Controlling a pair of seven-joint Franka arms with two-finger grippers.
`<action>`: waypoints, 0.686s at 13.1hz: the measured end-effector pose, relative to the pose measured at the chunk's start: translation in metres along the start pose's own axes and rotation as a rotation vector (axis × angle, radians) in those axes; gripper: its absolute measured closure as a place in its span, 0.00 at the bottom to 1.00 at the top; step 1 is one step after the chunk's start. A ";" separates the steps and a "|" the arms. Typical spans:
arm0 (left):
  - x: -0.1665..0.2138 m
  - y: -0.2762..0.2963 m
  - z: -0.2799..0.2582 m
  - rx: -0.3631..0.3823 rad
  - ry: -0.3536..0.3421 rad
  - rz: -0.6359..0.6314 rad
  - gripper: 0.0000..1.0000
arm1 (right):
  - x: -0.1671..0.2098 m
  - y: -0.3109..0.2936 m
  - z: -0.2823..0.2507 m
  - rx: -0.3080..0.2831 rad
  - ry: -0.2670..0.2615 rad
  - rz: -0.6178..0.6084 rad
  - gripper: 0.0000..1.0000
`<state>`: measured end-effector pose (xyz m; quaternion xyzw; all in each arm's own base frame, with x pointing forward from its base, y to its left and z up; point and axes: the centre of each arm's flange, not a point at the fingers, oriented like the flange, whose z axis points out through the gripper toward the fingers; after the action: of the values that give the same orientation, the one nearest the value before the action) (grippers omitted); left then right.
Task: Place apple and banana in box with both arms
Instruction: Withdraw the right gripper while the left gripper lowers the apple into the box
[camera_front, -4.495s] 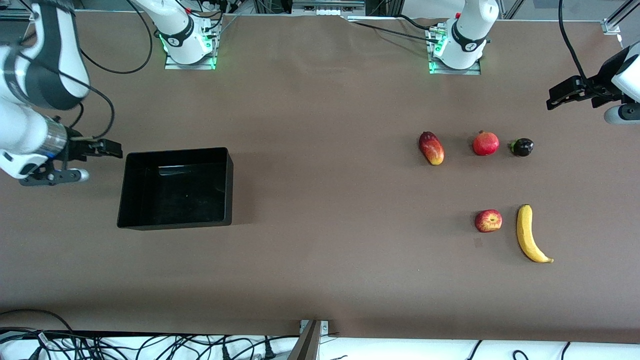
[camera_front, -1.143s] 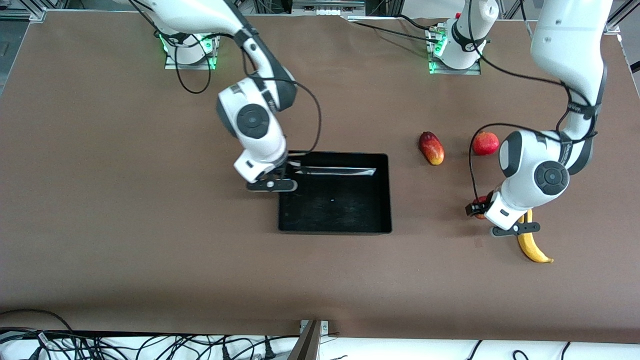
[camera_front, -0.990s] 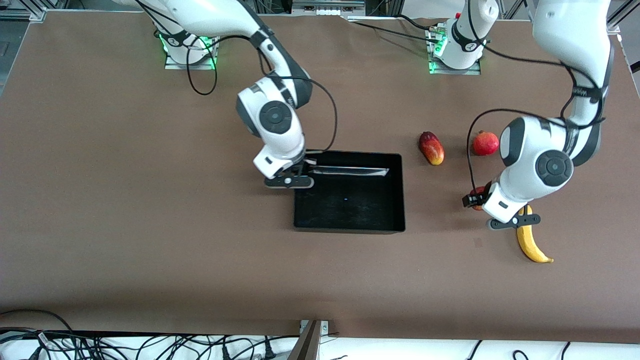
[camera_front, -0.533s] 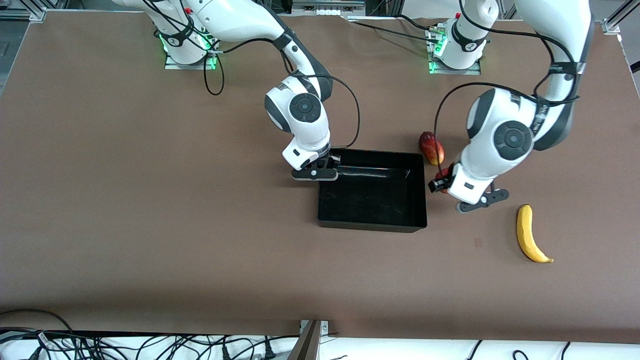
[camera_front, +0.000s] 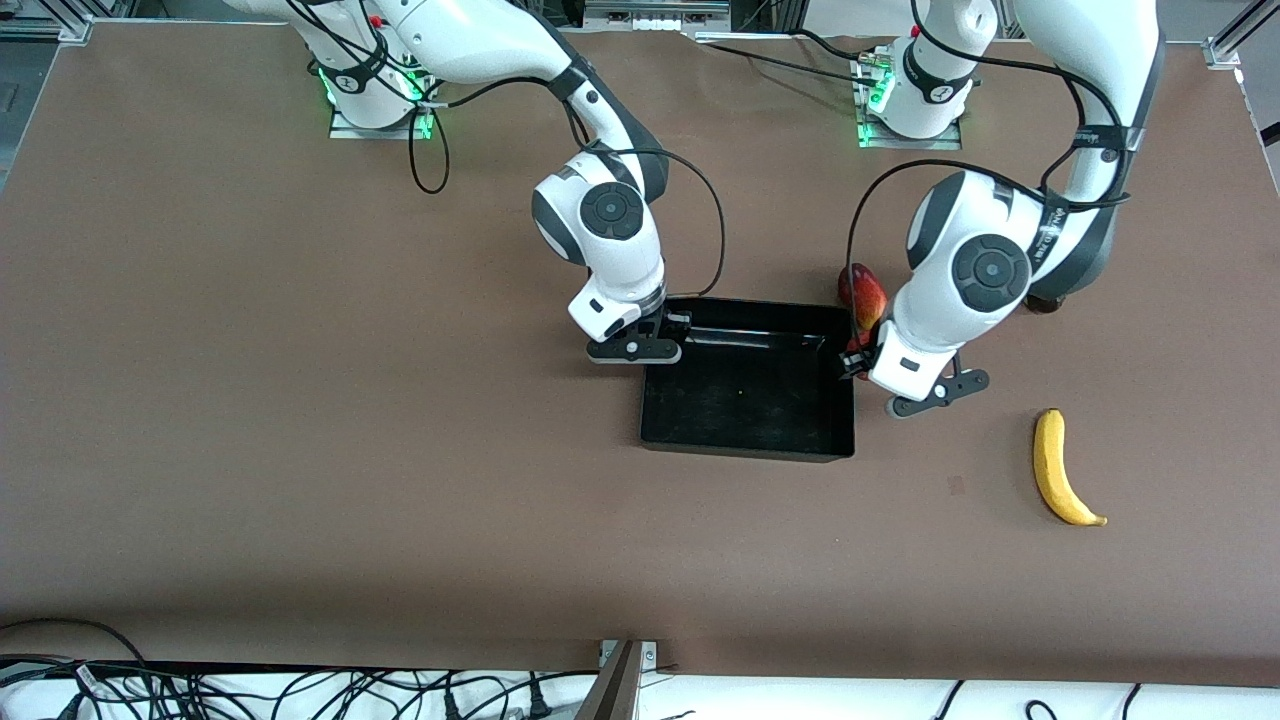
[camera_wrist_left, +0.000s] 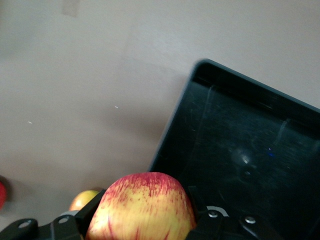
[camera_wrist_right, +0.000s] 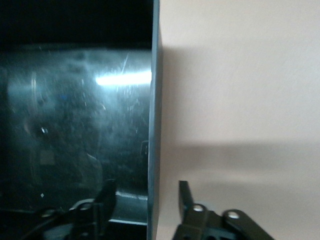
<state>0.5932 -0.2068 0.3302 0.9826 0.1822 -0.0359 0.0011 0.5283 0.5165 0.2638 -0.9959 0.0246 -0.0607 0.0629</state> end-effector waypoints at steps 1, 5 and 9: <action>-0.007 0.011 0.003 -0.011 0.002 0.000 0.32 | 0.014 0.010 -0.013 -0.007 0.001 -0.003 0.24; -0.053 0.072 0.023 -0.074 0.018 0.020 0.32 | 0.112 0.124 -0.118 -0.046 -0.029 0.015 0.00; -0.098 0.115 0.061 -0.070 0.018 0.030 0.32 | 0.147 0.234 -0.205 -0.012 -0.143 -0.002 0.00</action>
<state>0.5390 -0.3497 0.2746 0.9849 0.1683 -0.0206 0.0345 0.6393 0.2507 0.4535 -0.9980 0.0195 0.0109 0.0584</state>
